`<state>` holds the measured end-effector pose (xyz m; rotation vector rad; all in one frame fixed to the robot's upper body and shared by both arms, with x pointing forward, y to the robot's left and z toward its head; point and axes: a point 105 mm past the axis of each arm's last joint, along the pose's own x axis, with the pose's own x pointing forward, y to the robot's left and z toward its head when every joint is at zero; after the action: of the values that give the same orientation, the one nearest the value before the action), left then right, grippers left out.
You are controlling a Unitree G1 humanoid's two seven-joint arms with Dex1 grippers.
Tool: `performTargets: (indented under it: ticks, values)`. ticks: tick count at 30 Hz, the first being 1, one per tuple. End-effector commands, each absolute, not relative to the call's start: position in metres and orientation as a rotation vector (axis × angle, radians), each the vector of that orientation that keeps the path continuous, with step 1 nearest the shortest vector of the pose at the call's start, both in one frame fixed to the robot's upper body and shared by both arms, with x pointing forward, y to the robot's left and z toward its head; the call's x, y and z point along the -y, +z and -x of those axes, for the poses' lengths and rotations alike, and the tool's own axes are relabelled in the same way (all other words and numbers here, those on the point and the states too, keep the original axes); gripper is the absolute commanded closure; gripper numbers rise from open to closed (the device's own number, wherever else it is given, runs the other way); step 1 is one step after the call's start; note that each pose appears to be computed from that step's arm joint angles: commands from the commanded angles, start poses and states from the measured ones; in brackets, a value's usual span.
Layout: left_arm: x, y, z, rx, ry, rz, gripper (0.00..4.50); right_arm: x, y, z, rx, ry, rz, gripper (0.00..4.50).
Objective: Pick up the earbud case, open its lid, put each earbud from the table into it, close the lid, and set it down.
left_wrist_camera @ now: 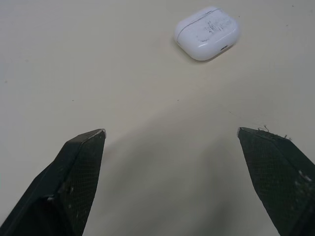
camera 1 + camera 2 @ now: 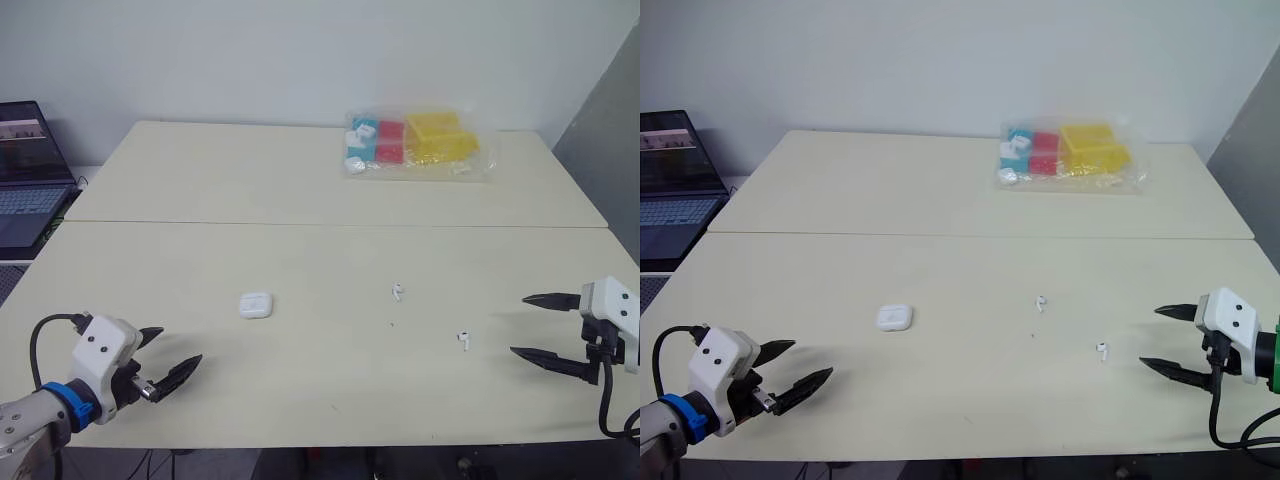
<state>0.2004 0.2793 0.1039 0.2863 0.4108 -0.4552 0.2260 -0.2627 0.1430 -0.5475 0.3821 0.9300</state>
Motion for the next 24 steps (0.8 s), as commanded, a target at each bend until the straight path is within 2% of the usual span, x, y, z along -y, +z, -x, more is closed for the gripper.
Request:
performTargets:
  ticks: [1,8,12,24]
  values:
    - [-0.275,0.114,-0.200,-0.374,-0.452,-0.304,0.03,0.262,0.150,-0.227,-0.363,0.938,0.573,0.00]
    - [-0.268,0.114,-0.198,-0.380,-0.517,-0.282,0.03,0.263,0.148,-0.228,-0.365,0.943,0.574,0.00]
    - [-0.276,0.122,-0.204,-0.331,-0.467,-0.260,0.03,0.263,0.148,-0.229,-0.364,0.945,0.574,0.00]
    - [-0.273,0.118,-0.209,-0.331,-0.451,-0.235,0.03,0.262,0.146,-0.228,-0.360,0.943,0.575,0.00]
